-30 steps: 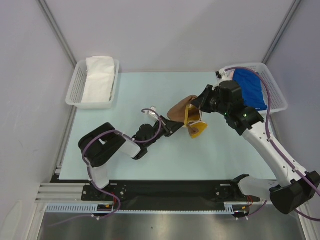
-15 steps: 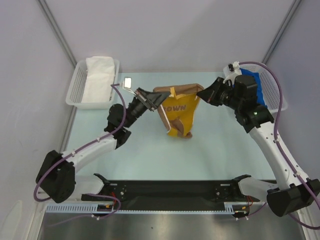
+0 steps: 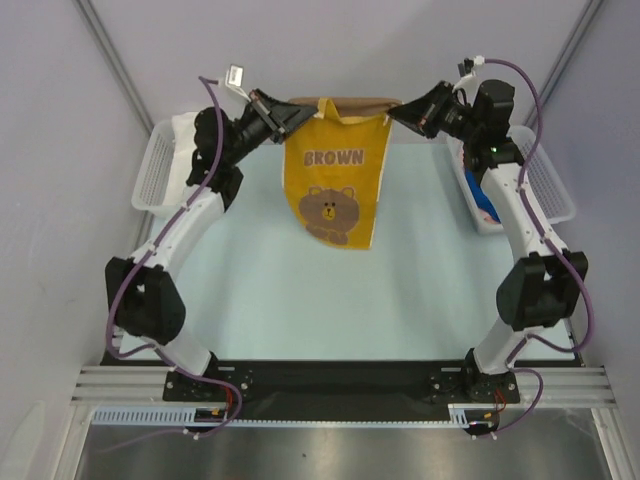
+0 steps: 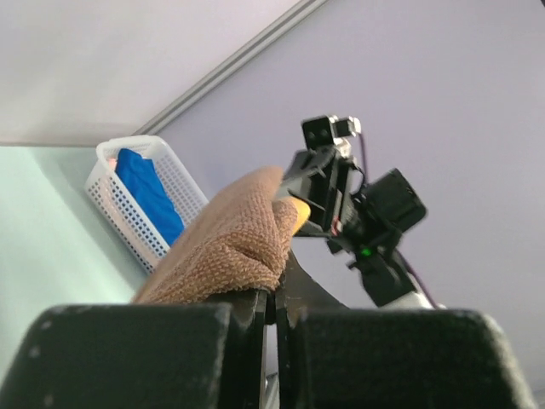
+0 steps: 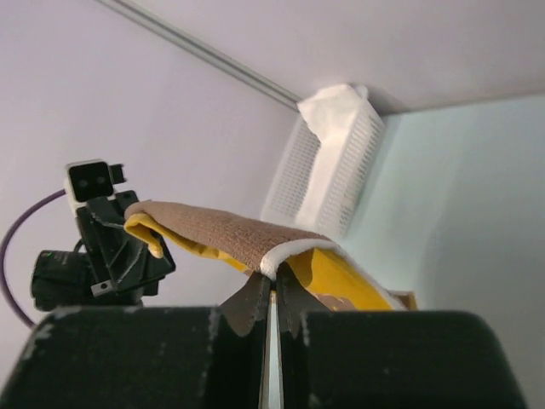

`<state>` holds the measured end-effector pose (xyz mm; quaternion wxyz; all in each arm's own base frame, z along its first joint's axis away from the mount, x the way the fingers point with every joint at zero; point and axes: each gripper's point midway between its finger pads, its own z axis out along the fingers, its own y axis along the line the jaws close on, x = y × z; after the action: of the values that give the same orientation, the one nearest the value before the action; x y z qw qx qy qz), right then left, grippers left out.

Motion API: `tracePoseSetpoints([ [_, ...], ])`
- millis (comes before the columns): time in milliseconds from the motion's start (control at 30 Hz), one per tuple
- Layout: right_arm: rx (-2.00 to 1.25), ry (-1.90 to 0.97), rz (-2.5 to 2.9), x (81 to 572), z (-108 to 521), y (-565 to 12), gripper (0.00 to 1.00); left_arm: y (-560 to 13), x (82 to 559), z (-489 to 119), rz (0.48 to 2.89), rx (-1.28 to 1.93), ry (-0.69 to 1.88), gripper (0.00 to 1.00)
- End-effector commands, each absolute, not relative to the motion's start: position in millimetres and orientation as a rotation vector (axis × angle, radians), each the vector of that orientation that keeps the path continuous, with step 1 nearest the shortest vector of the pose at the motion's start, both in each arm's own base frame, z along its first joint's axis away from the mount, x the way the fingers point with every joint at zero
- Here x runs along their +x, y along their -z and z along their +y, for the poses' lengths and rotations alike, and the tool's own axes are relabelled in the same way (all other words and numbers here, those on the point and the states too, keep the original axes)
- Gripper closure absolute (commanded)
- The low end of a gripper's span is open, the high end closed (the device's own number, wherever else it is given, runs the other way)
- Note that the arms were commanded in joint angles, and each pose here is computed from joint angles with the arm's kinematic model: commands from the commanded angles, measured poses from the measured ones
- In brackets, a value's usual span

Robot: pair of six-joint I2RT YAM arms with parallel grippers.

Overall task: Fold and stack the towels
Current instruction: Move the towel to the center of the board

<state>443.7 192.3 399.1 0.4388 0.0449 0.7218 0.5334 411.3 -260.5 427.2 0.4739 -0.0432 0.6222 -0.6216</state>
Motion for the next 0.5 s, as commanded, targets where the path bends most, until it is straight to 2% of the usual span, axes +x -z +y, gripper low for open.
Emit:
tracePoseSetpoints([
  [0, -0.054, -1.506, 1.615, 448, 204, -465, 1.0, -473, 419, -254, 1.498, -0.011, 1.621, 1.0],
  [33, -0.051, -1.54, 1.584, 450, 202, -482, 1.0, -468, 430, -252, 1.516, -0.023, 1.635, 1.0],
  [133, -0.071, -1.601, 1.578, 457, 205, -483, 1.0, -480, 433, -247, 1.516, 0.008, 1.609, 1.0],
  [233, -0.049, -1.629, 1.627, 448, 213, -463, 1.0, -449, 430, -245, 1.599, -0.031, 1.586, 1.0],
  [267, -0.009, -1.656, 1.699, 444, 222, -430, 1.0, -448, 418, -241, 1.604, -0.031, 1.582, 1.0],
  [300, -0.019, -1.663, 1.709, 430, 226, -423, 1.0, -404, 417, -240, 1.69, -0.101, 1.58, 1.0],
  [333, 0.001, -1.669, 1.743, 422, 230, -406, 1.0, -389, 409, -238, 1.716, -0.125, 1.577, 1.0],
  [367, 0.079, -1.678, 1.846, 414, 238, -355, 1.0, -386, 394, -235, 1.708, -0.128, 1.572, 1.0],
  [400, 0.071, -1.678, 1.843, 398, 240, -352, 1.0, -335, 386, -231, 1.806, -0.222, 1.556, 1.0],
  [467, 0.134, -1.68, 1.927, 380, 244, -311, 1.0, -309, 360, -228, 1.845, -0.264, 1.544, 1.0],
])
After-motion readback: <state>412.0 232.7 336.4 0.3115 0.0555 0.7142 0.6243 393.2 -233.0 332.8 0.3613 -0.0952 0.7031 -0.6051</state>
